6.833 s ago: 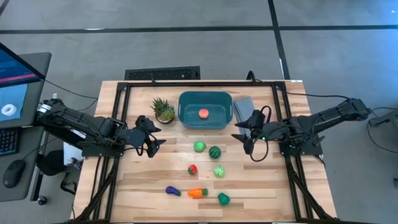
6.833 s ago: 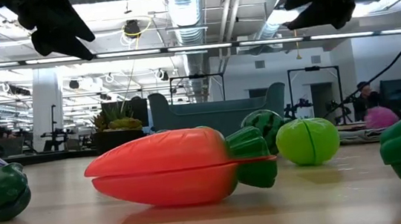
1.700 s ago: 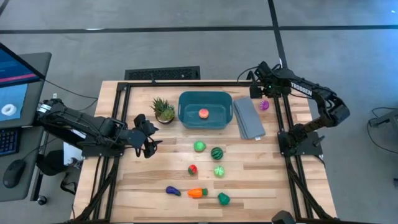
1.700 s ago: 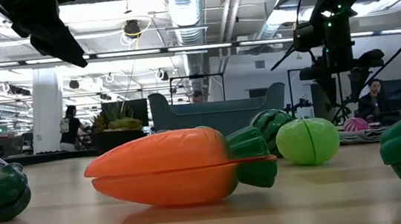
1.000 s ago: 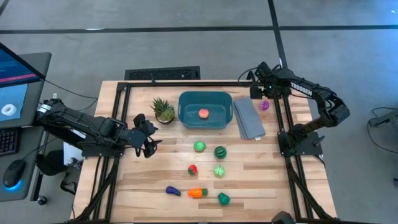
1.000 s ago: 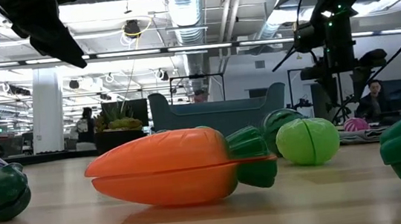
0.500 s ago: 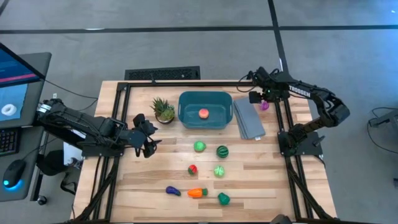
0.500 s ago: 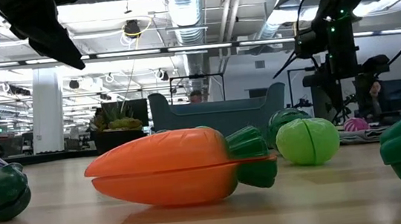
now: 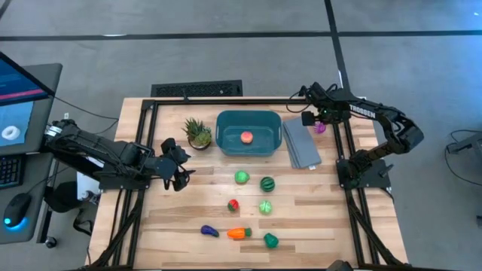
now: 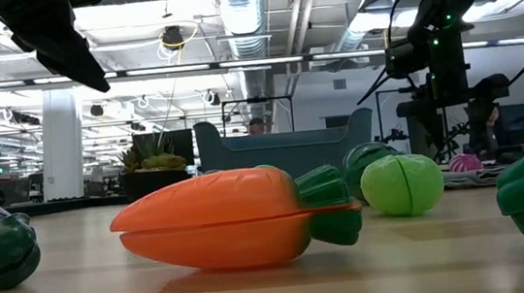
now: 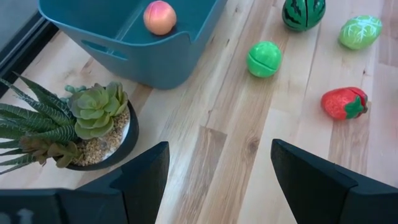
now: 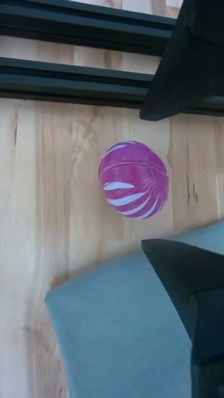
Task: Pick and placing Produce into tupperware
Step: Put the onion into the blue bin
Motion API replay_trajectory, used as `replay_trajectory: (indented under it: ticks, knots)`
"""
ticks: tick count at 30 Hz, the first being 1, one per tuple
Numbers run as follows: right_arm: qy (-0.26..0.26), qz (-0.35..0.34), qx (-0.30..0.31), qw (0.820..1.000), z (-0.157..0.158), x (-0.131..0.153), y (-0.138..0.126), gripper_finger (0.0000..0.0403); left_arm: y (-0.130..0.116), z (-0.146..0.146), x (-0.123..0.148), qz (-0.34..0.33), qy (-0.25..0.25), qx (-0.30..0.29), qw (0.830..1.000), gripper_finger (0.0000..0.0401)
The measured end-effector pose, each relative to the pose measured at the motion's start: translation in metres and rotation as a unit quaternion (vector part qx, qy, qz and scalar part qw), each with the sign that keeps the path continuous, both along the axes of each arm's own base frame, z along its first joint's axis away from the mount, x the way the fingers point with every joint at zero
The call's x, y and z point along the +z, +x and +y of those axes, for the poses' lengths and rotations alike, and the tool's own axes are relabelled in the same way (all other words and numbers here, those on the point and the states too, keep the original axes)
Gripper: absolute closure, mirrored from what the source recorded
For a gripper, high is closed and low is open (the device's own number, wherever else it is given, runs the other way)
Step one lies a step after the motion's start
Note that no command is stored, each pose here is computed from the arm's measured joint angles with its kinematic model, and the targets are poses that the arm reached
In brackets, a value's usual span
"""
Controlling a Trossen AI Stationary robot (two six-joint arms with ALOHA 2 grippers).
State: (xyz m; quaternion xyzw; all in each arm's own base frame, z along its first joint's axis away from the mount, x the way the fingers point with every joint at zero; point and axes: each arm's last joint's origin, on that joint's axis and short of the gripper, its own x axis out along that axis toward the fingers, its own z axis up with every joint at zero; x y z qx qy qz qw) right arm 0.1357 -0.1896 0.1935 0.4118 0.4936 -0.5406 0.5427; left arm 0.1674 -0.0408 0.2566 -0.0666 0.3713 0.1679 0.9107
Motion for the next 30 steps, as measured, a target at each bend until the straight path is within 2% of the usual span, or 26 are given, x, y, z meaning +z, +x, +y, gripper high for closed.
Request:
replay_trajectory:
  ticks: [4,30]
  knots:
    - [-0.002,-0.001,-0.002,1.0,0.0,0.0,0.0,0.0033,0.0,0.0,0.0,0.001,0.0,0.0,1.0,0.013]
    - [-0.037,0.016,0.006,0.999,0.002,-0.015,0.0,0.0037,0.0,0.0,0.0,0.0,0.0,0.003,1.0,0.013]
